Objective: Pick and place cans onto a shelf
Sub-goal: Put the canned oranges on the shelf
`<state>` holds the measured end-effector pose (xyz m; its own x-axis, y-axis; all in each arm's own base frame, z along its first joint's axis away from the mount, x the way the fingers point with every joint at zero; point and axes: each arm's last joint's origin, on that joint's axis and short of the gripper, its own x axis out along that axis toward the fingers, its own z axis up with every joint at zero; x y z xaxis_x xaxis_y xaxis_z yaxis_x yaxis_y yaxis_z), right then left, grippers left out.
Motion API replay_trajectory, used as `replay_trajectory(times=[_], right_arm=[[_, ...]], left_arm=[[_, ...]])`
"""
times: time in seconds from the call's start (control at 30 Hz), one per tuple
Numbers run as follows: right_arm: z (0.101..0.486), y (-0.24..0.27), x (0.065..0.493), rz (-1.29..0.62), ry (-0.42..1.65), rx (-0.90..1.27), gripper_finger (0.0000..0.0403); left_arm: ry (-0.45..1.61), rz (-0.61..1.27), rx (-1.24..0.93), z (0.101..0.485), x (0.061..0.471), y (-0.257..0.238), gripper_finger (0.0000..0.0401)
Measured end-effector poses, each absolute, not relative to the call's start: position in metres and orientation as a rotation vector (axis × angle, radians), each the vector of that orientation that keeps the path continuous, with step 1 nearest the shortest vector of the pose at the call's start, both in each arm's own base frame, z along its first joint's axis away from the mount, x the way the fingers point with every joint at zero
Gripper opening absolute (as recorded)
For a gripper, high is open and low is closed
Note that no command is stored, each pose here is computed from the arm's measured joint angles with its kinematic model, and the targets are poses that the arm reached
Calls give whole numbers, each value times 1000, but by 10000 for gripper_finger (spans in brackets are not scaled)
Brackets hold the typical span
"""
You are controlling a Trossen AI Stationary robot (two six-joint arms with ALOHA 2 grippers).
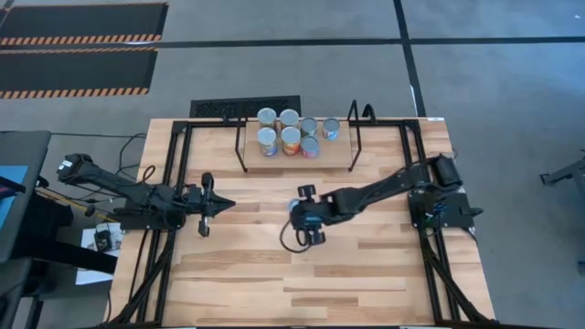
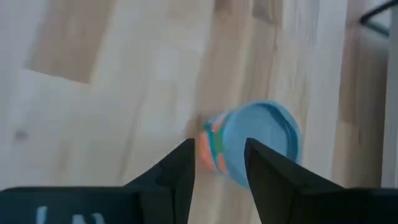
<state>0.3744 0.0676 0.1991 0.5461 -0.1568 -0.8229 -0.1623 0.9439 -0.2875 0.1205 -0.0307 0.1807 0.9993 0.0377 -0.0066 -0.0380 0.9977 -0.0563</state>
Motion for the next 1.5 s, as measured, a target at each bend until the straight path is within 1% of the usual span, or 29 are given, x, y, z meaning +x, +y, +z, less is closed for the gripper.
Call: replay_trajectory(times=[0.13,0.27,0.4,0.53,0.6,0.7,0.8,0.93,1.03,1.17,1.27,1.5], right_arm=[[187,58,384,4,1089,-390,158],[176,52,390,3,1152,-409,135],[172,51,395,-1,1174,-420,89],[177,52,393,0,1207,-425,28],[184,53,388,-6,1224,-422,12],[210,51,381,-41,1205,-370,20],[238,36,368,-91,1213,-316,24],[262,-2,348,-203,1249,-233,11],[275,-37,337,-300,1238,-166,10],[267,-84,331,-403,1255,-82,17],[252,-113,329,-439,1284,-2,16],[230,-150,332,-468,1286,66,18]], left_arm=[[5,39,-51,181,121,-31,0],[5,45,-50,181,121,-31,0],[7,48,-49,181,121,-30,0],[6,48,-50,181,121,-30,0],[6,48,-50,181,121,-30,0],[6,47,-50,181,121,-30,0],[6,48,-50,181,121,-30,0],[6,48,-50,181,121,-30,0],[6,48,-51,181,121,-30,0],[6,48,-51,181,121,-30,0],[6,47,-52,181,121,-30,0],[6,48,-50,181,121,-30,0]])
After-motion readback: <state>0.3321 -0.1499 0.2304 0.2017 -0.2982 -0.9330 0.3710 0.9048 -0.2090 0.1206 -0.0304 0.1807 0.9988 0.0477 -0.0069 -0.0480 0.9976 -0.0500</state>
